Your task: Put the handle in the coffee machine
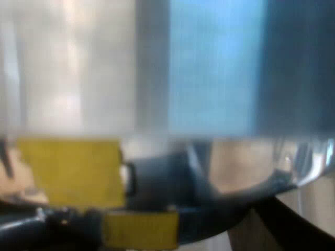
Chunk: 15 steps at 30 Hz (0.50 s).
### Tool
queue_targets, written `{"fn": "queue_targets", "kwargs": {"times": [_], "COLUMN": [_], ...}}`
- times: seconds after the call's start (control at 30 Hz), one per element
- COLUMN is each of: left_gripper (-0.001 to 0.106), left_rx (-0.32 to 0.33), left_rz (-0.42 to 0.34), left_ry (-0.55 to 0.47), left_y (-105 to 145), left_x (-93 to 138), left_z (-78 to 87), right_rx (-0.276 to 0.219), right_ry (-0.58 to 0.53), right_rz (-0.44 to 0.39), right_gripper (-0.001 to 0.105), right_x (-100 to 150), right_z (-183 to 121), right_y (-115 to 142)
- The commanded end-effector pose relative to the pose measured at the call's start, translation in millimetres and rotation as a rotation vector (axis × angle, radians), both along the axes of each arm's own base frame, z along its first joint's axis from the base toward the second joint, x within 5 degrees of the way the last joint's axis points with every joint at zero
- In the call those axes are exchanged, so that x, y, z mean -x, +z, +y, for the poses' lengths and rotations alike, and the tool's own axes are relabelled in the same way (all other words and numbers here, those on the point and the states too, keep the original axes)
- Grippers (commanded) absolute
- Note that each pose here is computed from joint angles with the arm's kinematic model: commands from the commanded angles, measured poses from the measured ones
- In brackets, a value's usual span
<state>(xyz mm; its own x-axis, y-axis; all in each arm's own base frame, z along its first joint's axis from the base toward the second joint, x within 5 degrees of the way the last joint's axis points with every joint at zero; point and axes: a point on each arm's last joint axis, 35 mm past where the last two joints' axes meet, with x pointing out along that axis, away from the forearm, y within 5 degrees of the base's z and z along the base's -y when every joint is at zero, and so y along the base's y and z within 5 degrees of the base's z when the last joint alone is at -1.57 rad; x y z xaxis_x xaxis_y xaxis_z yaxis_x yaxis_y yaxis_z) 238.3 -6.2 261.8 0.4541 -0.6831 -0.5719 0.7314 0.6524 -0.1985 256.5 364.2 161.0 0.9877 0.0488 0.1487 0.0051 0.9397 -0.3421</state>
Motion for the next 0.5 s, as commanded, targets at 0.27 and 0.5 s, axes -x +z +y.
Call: {"fn": "queue_targets", "kwargs": {"times": [0.27, 0.5], "left_gripper": [0.005, 0.054], "left_rx": [0.094, 0.094], "left_rz": [-0.144, -0.144], "left_ry": [-0.105, -0.105], "left_y": [23.9, 23.9], "left_x": [-3.4, -3.4], "left_z": [-5.7, -5.7], "right_rx": [-0.152, -0.152], "right_ry": [-0.010, -0.010], "right_rz": [-0.100, -0.100], "right_gripper": [0.045, 0.045], "right_x": [0.4, 0.4], "right_z": [-4.0, -4.0], "right_y": [34.0, 34.0]}}
